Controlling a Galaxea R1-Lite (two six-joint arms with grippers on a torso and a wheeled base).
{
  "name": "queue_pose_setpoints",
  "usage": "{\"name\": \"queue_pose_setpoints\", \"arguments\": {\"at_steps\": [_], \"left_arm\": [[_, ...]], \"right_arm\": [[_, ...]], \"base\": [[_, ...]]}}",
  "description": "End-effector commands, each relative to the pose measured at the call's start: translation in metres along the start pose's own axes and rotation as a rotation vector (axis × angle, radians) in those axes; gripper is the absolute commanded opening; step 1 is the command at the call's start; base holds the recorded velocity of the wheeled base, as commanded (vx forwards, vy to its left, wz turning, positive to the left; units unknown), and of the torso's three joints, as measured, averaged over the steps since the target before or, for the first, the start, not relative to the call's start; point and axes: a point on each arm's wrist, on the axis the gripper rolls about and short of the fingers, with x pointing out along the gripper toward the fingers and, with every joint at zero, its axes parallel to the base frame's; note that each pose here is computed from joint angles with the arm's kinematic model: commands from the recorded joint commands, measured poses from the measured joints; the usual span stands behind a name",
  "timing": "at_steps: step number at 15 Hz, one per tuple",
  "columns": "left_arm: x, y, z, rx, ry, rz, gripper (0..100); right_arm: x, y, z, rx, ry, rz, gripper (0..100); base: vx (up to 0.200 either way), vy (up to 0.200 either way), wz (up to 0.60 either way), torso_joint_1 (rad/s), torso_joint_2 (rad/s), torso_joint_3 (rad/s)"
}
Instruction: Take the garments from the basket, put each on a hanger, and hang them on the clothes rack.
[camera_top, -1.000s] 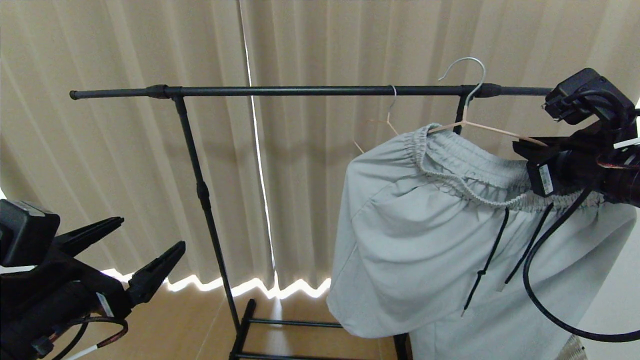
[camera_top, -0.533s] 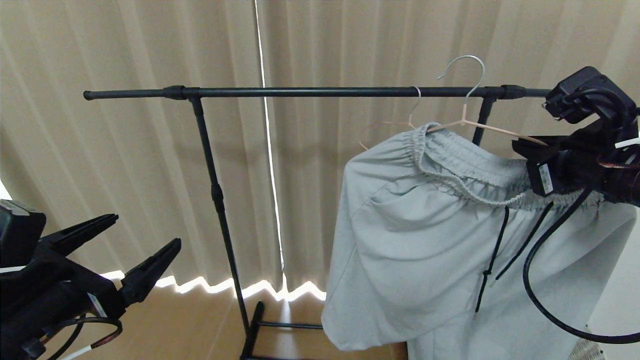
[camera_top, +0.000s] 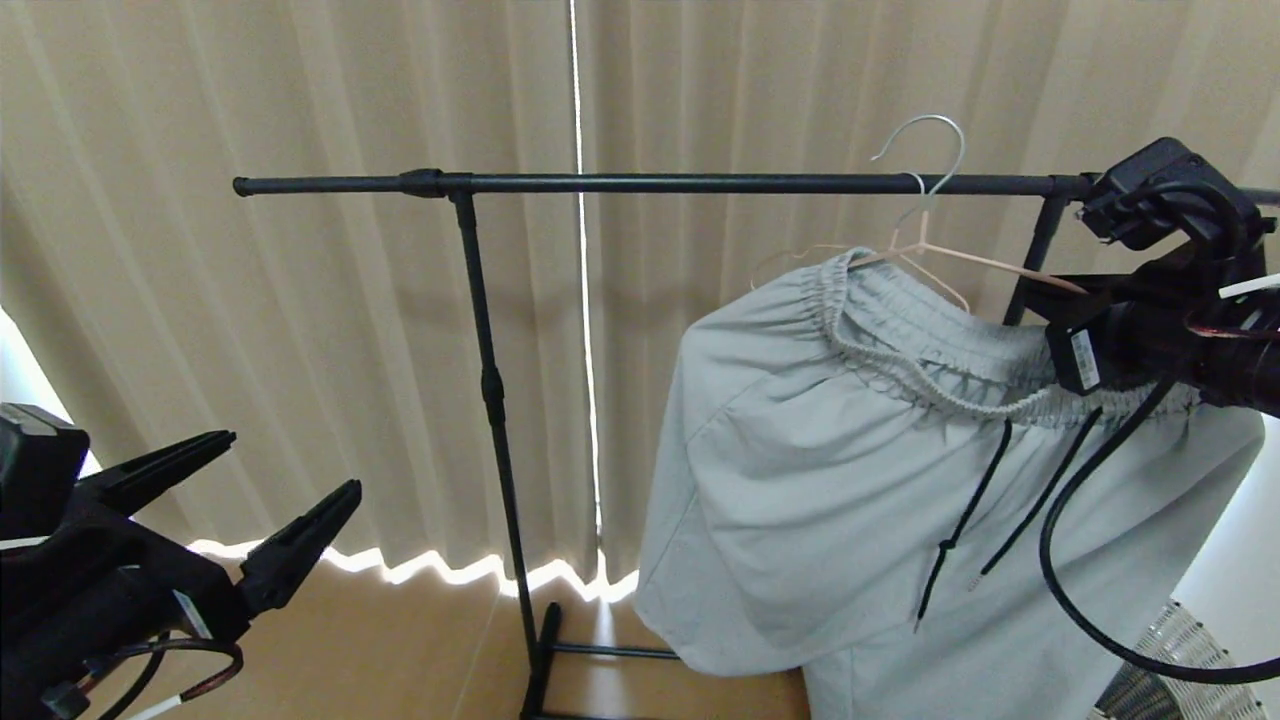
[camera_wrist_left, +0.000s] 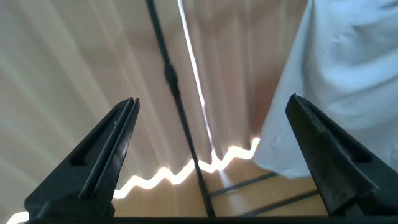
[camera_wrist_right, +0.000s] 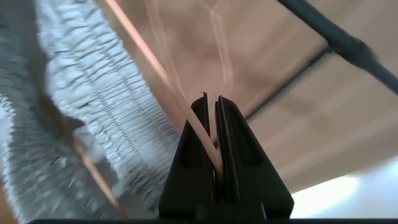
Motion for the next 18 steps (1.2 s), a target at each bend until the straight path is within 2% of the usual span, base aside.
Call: {"name": "queue_pose_setpoints", "arguments": {"at_steps": [1, 2, 13, 15, 18], "left_arm": [[0.000, 0.000, 0.002, -0.002, -0.006, 0.002, 100], [0.001, 0.000, 0.002, -0.004, -0.008, 0.002, 100], [0.000, 0.000, 0.000, 0.006, 0.001, 0.000, 100], [0.000, 0.000, -0.001, 0.004, 0.002, -0.002, 100], [0.001, 0.000, -0.002, 0.004, 0.008, -0.003, 100]], "right_arm": [[0.001, 0.000, 0.001, 0.000, -0.002, 0.001, 0], [0.002, 0.000, 0.001, 0.000, 0.000, 0.002, 0], [0.006, 0.005, -0.002, 0.007, 0.013, 0.016, 0], [0.012, 0.009, -0.003, 0.014, 0.022, 0.030, 0], [0.024, 0.021, -0.002, 0.079, 0.038, 0.067, 0]], "base": [[0.000, 0.000, 0.00, 0.000, 0.00, 0.000], [0.000, 0.000, 0.00, 0.000, 0.00, 0.000], [0.200, 0.000, 0.00, 0.005, 0.00, 0.003], [0.000, 0.000, 0.00, 0.000, 0.00, 0.000], [0.000, 0.000, 0.00, 0.000, 0.00, 0.000]]}}
